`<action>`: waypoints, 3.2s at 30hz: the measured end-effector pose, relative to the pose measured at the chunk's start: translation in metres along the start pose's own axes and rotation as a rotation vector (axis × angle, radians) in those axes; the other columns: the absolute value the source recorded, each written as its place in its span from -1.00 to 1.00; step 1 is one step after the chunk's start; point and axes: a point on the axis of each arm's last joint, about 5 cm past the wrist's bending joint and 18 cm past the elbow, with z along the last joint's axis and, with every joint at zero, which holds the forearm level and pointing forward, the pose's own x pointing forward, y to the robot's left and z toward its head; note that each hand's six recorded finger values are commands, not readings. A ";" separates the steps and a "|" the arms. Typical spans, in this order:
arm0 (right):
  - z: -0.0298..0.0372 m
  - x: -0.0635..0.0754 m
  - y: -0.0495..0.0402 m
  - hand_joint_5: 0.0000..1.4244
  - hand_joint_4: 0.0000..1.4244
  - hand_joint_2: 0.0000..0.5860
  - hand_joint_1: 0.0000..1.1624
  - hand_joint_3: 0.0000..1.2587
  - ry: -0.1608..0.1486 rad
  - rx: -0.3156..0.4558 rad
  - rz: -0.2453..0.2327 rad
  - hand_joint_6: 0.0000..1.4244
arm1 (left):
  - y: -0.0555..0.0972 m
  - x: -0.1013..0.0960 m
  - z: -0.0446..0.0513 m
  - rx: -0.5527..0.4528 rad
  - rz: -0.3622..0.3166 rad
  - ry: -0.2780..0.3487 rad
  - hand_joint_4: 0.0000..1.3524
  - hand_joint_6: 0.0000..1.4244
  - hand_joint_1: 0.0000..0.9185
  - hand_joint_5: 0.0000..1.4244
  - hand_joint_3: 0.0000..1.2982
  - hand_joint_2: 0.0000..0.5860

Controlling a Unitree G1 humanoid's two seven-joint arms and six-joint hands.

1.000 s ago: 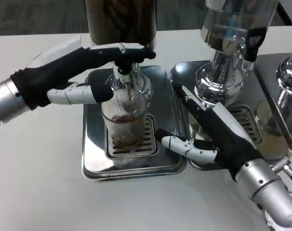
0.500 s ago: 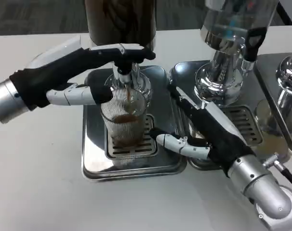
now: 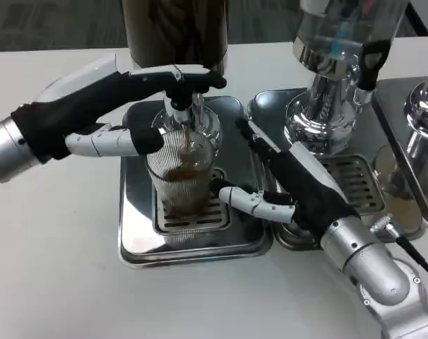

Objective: Grasp the cup under the faucet to collect the drink, then remove the cup.

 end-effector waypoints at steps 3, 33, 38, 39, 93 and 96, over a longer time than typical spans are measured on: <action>-0.0004 0.003 0.0010 -1.00 -1.00 -0.21 0.01 -1.00 -0.001 0.005 0.001 -1.00 | 0.000 -0.001 0.0000 0.001 0.000 0.001 -0.83 -0.72 -1.00 -0.76 -0.64 -0.78; 0.0020 0.024 0.0031 -1.00 -1.00 -0.16 0.00 -1.00 -0.055 0.032 0.016 -0.98 | 0.001 -0.047 -0.0070 -0.040 0.187 0.153 -0.82 -0.72 -1.00 -0.75 -0.63 -0.72; 0.0013 0.025 0.0033 -1.00 -1.00 -0.17 -0.01 -1.00 -0.055 0.035 0.018 -0.98 | -0.003 -0.054 -0.0086 -0.054 0.209 0.179 -0.82 -0.72 -1.00 -0.75 -0.64 -0.72; 0.0012 0.025 0.0034 -1.00 -1.00 -0.17 -0.01 -1.00 -0.056 0.035 0.018 -0.98 | -0.003 -0.056 -0.0088 -0.056 0.215 0.184 -0.82 -0.72 -1.00 -0.75 -0.64 -0.72; -0.0003 0.043 0.0104 -1.00 -1.00 -0.25 -0.21 -1.00 -0.050 0.045 0.120 -1.00 | -0.047 -0.110 -0.0156 -0.207 0.286 0.410 -0.71 -0.67 -1.00 -0.71 -0.55 -0.63; -0.0033 0.042 0.0101 -1.00 -1.00 -0.26 -0.23 -1.00 -0.042 0.064 0.113 -1.00 | -0.048 -0.110 -0.0157 -0.205 0.276 0.416 -0.71 -0.67 -1.00 -0.71 -0.55 -0.63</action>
